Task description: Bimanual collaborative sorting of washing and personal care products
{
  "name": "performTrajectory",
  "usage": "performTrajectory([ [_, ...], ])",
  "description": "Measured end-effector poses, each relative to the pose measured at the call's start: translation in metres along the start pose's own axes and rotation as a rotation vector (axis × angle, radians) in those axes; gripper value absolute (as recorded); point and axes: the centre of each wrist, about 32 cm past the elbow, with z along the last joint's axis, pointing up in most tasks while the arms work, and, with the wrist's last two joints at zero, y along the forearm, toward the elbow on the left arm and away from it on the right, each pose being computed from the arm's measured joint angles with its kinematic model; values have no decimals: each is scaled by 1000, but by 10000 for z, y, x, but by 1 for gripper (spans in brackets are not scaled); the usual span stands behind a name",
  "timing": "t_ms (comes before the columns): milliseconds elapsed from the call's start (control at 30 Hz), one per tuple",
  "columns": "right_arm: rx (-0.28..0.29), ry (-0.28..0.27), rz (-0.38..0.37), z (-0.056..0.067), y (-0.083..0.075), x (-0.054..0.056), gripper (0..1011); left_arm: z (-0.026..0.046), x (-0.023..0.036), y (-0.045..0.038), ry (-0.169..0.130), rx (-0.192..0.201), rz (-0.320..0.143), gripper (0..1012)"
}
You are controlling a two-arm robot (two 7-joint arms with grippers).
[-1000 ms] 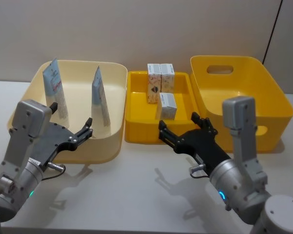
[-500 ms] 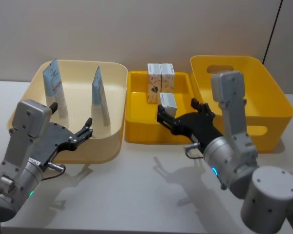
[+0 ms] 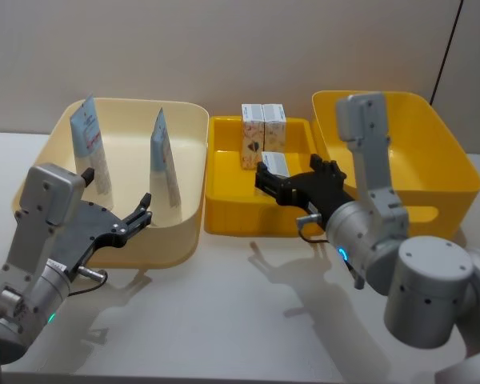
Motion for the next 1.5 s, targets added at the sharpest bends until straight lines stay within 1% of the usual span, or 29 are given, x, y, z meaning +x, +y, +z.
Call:
performTrajectory([
  [33, -12, 5, 4, 7, 28, -5, 1001, 0, 0, 0, 0, 0, 0, 1003],
  [300, -52, 30, 13, 19, 177, -35, 1001, 0, 0, 0, 0, 0, 0, 1003],
  [633, -79, 52, 8, 32, 322, -78, 1001, 0, 0, 0, 0, 0, 0, 1003],
  [833, -84, 54, -3, 44, 360, -88, 1001, 0, 0, 0, 0, 0, 0, 1003],
  [1233, -97, 29, -35, 58, 387, -89, 1001, 0, 0, 0, 0, 0, 0, 1003],
  [1500, -110, 25, -48, 52, 431, -99, 1001, 0, 0, 0, 0, 0, 0, 1003],
])
